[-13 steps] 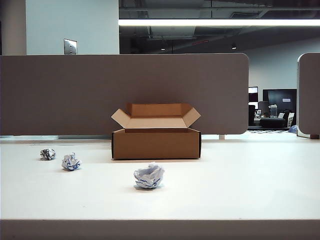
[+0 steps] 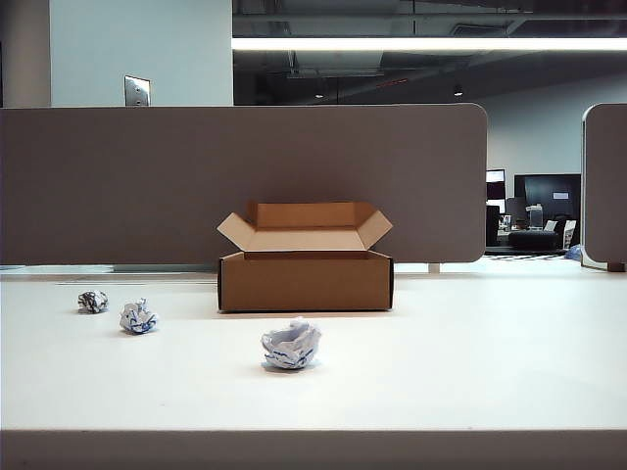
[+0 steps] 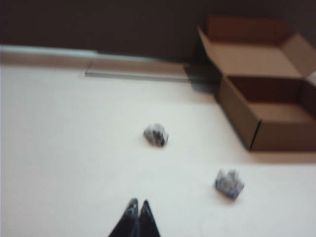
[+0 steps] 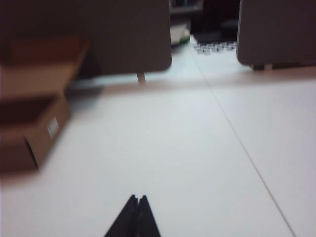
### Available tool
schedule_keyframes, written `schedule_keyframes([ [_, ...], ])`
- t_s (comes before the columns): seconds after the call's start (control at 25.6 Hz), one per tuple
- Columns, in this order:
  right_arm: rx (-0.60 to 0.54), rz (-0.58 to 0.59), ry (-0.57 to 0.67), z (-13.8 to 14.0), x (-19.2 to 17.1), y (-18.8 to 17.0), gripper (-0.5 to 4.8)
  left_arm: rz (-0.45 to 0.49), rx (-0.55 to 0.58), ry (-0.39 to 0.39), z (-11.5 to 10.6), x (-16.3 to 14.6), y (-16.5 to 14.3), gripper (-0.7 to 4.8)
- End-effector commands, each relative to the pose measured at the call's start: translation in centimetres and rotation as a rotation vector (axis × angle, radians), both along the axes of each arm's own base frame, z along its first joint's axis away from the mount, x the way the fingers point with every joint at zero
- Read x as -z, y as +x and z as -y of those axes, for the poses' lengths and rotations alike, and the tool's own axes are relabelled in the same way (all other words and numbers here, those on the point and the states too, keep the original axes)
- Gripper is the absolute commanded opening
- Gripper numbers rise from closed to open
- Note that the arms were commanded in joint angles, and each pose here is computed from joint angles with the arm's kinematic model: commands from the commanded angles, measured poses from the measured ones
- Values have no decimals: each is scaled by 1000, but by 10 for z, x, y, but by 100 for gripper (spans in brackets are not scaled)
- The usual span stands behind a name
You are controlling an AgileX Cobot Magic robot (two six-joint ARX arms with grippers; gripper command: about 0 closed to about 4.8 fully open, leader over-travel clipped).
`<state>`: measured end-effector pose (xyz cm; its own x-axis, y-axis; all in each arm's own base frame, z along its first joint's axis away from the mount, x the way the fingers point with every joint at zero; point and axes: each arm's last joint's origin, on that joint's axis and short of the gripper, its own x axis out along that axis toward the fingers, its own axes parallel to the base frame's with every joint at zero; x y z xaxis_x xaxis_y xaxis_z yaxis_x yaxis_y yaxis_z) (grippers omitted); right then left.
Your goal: Pick up all the paper balls on the table and put them in the paper box.
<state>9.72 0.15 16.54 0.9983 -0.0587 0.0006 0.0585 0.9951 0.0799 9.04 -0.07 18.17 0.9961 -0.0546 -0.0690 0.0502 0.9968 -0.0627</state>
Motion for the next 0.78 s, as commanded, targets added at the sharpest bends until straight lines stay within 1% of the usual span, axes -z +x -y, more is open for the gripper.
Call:
schedule_keyframes([
  [0.04,-53,169,154,-1,-24,-3,-5,74,-1,-15,0,-31,-9,-5],
  [0.12,-81,155,158,-2,-37,-6,-5,74,-6,-27,0,-44,-13,-5],
  [0.16,-107,110,156,-2,-50,-9,-5,63,-6,-27,0,-56,-15,-5],
  [0.23,-114,59,146,-3,-67,-10,-5,41,-2,-28,0,-67,-13,-5],
  [0.27,-135,14,112,-4,-82,-7,-5,9,15,-29,1,-78,-7,-5],
  [0.35,-183,-18,92,-5,-96,0,-5,-30,48,-32,1,-85,2,-5],
  [0.43,-246,-53,67,-8,-107,10,-5,-86,105,-26,3,-92,16,-5],
  [0.55,-341,-115,67,-11,-119,27,-5,-127,185,12,5,-97,37,-5],
  [0.62,-393,-156,74,-14,-125,39,-5,-133,208,46,7,-99,49,-5],
  [0.78,-529,-228,26,-26,-130,65,-5,-191,268,155,13,-97,72,-5],
])
